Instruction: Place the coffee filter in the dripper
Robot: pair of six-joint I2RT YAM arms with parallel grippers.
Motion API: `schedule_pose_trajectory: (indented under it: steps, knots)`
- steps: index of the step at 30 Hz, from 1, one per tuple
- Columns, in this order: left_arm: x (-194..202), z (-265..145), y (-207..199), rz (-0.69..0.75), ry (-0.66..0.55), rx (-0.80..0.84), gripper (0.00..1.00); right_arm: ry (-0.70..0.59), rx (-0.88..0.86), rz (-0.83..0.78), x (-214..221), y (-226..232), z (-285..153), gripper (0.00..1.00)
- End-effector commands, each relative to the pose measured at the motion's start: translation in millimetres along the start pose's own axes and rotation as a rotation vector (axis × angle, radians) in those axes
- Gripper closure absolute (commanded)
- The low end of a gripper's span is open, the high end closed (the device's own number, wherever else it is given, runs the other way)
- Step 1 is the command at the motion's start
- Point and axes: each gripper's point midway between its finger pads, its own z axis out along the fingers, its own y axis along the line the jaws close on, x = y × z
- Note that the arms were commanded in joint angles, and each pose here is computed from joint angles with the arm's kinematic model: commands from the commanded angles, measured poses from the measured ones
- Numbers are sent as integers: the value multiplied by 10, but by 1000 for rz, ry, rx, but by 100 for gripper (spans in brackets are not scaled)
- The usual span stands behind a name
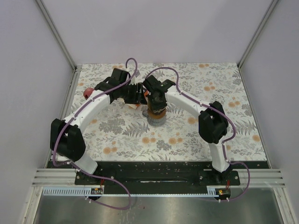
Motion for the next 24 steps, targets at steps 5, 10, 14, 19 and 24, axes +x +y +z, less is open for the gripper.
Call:
schedule_pose_trajectory:
  steps: [5, 10, 14, 19, 24]
  knots:
    - [15, 219, -208, 20, 5, 56, 44, 74, -2, -28, 200, 92, 252, 100]
    - [48, 292, -211, -14, 20, 75, 53, 83, -12, -25, 248, 94, 273, 100]
    - [110, 347, -156, -24, 39, 63, 67, 43, -23, -24, 139, 119, 150, 100]
    - [86, 304, -170, -11, 25, 62, 76, -57, -22, -28, -150, 84, -205, 100]
    - [21, 240, -172, 9, -3, 48, 78, -165, -79, 3, -412, 66, -591, 100]
